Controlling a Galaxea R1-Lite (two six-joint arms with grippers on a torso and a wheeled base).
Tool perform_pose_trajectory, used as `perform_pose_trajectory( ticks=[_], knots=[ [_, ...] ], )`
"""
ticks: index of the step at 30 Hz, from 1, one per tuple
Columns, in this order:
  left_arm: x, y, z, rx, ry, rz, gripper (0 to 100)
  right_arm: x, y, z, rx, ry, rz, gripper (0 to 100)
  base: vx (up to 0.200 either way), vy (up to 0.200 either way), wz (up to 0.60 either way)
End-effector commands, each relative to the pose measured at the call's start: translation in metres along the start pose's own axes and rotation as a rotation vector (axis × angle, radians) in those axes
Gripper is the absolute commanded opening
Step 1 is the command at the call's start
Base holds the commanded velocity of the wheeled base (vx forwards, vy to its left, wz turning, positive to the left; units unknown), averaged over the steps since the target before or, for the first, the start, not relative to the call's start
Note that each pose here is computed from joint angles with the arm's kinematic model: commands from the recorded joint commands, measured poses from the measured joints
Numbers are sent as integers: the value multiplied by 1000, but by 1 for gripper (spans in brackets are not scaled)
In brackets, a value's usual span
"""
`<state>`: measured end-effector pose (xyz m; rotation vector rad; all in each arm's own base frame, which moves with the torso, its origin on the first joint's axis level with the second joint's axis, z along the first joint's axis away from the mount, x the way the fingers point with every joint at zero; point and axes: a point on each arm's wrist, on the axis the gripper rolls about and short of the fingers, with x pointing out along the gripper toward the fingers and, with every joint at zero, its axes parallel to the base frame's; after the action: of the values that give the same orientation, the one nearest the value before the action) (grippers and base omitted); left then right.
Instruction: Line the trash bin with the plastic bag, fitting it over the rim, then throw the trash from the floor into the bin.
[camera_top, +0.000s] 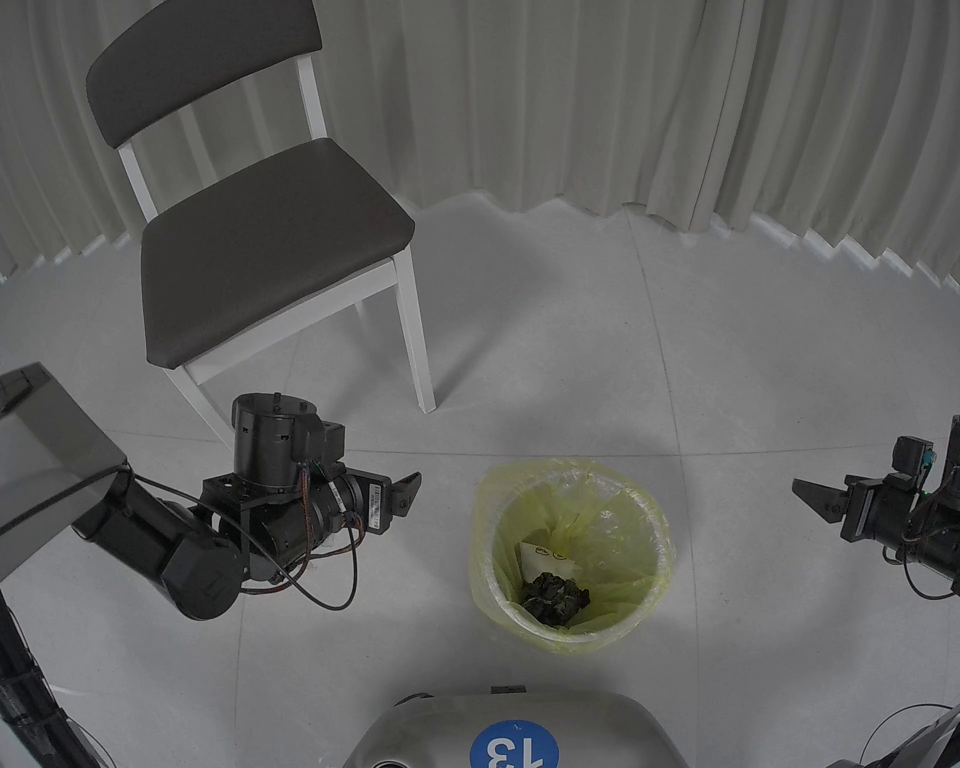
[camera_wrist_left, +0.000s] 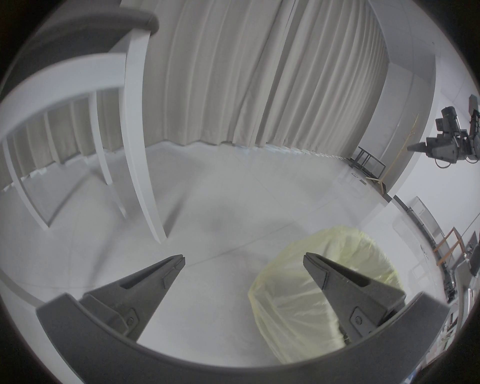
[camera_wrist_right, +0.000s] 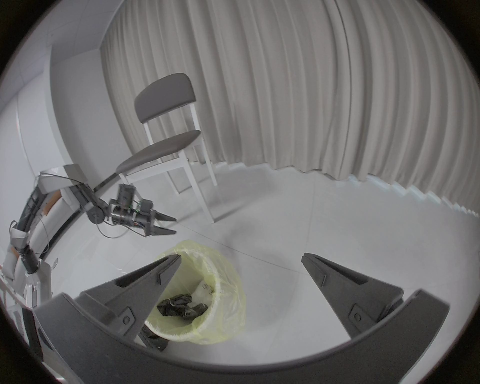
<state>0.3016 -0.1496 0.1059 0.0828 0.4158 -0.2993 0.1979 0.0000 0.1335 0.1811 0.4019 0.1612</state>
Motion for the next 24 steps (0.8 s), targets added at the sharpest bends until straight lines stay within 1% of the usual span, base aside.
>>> perform_pose_trajectory(
  ticks=[1, 2, 3, 4, 5, 6, 9, 10, 11, 13, 16, 19, 21, 24],
  knots=[
    [-16, -1, 1, -33, -61, -14, 100, 25, 5, -9, 7, 37, 71, 100, 0, 0, 0],
    [-20, -1, 5, -36, -95, -20, 100, 28, 5, -6, -4, 3, 75, 100, 0, 0, 0],
    [-27, -1, 13, -36, -141, -27, 100, 31, 6, 0, -20, -55, 85, 100, 0, 0, 0],
    [-31, -1, 18, -37, -163, -30, 100, 31, 6, 3, -28, -81, 87, 100, 0, 0, 0],
    [-32, -1, 20, -38, -169, -30, 100, 32, 6, 5, -31, -88, 88, 100, 0, 0, 0],
    [-41, -1, 31, -41, -211, -39, 100, 32, 7, 11, -55, -120, 92, 100, 0, 0, 0],
    [-50, 3, 48, -48, -277, -56, 100, 34, 7, 18, -93, -147, 89, 100, 0, 0, 0],
    [-56, 7, 60, -52, -322, -63, 100, 38, 6, 25, -117, -166, 85, 100, 0, 0, 0],
    [-60, 11, 68, -48, -343, -54, 100, 41, 5, 29, -132, -179, 82, 100, 0, 0, 0],
    [-68, 17, 76, -23, -350, -32, 100, 46, 4, 39, -157, -209, 78, 100, 0, 0, 0],
    [-80, 30, 82, -16, -362, 8, 100, 49, 6, 54, -182, -261, 81, 100, 0, 0, 0],
    [-103, 42, 93, -38, -434, 39, 100, 46, 8, 66, -205, -309, 83, 100, 0, 0, 0],
    [-114, 46, 97, -43, -460, 50, 100, 45, 9, 69, -211, -323, 84, 100, 0, 0, 0],
    [-149, 57, 106, -56, -546, 86, 100, 27, 15, 84, -228, -404, 90, 100, 0, 0, 0]
  ],
)
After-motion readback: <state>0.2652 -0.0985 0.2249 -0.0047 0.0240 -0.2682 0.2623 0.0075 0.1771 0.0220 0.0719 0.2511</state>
